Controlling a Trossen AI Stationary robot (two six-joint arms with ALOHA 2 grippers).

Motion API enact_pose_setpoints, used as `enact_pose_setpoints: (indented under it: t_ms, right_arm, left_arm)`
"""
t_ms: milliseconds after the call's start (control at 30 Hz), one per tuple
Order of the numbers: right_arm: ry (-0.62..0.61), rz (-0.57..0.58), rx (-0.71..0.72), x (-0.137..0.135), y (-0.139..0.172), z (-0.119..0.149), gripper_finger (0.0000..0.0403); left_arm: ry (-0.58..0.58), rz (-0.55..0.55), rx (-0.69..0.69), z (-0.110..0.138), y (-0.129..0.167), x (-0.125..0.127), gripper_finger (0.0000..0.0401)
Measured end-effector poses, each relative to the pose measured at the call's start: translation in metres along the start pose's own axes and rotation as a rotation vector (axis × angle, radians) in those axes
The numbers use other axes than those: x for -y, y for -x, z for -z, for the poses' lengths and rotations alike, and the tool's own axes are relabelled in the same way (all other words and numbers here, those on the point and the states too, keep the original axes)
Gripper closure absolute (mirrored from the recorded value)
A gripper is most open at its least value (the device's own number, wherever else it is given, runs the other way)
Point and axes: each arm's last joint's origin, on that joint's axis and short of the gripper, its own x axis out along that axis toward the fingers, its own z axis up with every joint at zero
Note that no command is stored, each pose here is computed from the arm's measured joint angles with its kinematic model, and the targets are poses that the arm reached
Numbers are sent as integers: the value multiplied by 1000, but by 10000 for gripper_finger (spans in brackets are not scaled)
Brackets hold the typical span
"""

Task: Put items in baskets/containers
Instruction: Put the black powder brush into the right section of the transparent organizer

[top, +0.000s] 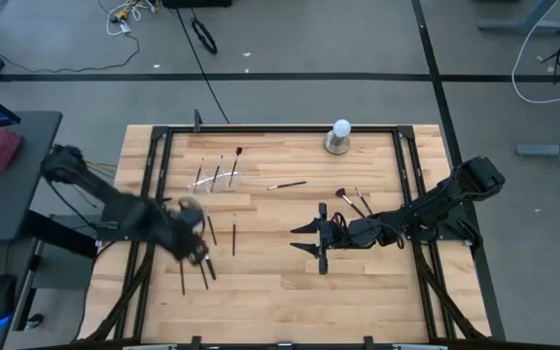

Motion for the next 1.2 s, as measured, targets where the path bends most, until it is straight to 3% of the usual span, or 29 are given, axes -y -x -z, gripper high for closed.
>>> enact_pose_setpoints:
  t_ms: [167,300,600,700,1000,1200]
  right_arm:
    - [31,0,-4,0,0,0,245]
    - [37,0,-4,0,0,0,245]
    - [74,0,-5,0,0,0,245]
    - [76,0,-5,0,0,0,245]
    - [72,-1,-7,0,0,1,245]
    - [72,-2,-10,0,0,1,245]
  left_arm:
    - [75,-109,-44,40,-30,21,359]
    - [156,-170,-30,53,-53,31,351]
    - [321,-257,16,54,-84,36,209]
    - [350,-282,58,52,-92,36,188]
    - [337,-387,82,45,-119,33,233]
    - [326,-428,78,46,-127,29,242]
